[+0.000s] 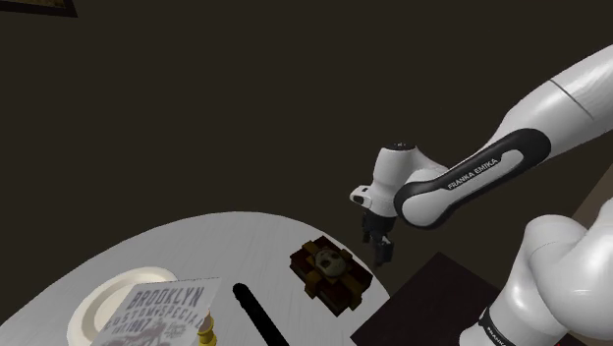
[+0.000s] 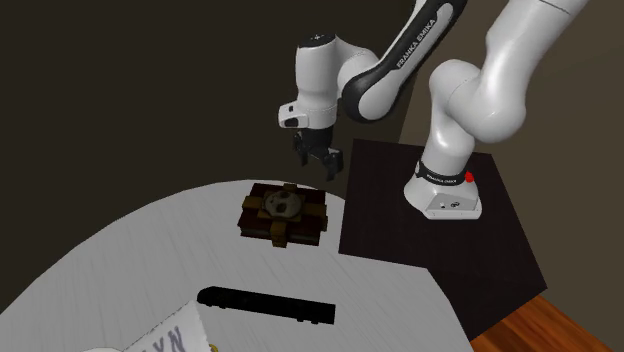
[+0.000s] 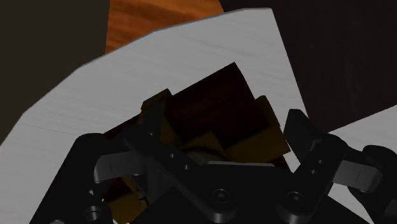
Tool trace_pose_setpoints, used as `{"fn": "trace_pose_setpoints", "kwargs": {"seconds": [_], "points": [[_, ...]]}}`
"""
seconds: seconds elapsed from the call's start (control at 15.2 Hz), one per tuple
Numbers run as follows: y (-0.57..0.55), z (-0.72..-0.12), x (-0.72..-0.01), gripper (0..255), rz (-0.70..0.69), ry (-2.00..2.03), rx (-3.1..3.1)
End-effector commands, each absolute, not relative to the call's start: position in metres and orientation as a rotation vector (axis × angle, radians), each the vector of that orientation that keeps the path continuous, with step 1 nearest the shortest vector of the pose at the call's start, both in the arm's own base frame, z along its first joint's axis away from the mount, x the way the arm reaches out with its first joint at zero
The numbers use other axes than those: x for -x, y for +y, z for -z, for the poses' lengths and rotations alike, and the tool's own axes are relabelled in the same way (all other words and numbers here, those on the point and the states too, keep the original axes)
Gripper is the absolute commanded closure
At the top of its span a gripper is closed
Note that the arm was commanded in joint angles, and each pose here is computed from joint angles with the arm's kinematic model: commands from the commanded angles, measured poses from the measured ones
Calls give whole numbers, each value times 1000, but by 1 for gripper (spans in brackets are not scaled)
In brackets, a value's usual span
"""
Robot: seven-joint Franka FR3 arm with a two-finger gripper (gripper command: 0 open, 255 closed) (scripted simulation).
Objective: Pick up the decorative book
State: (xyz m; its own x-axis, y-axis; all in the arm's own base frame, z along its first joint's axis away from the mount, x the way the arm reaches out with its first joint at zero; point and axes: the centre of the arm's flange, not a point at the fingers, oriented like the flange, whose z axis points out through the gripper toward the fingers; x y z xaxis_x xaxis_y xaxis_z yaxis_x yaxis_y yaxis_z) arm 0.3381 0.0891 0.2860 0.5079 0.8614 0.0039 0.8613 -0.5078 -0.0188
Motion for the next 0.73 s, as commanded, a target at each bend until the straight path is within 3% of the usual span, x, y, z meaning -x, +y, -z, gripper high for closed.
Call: {"fn": "trace_pose_setpoints", "kwargs": {"seconds": [0.0,0.66], "points": [[97,-262,-334,0,-16,-1643,2644],[100,-214,-332,0,-20,-1673,2622]]}}
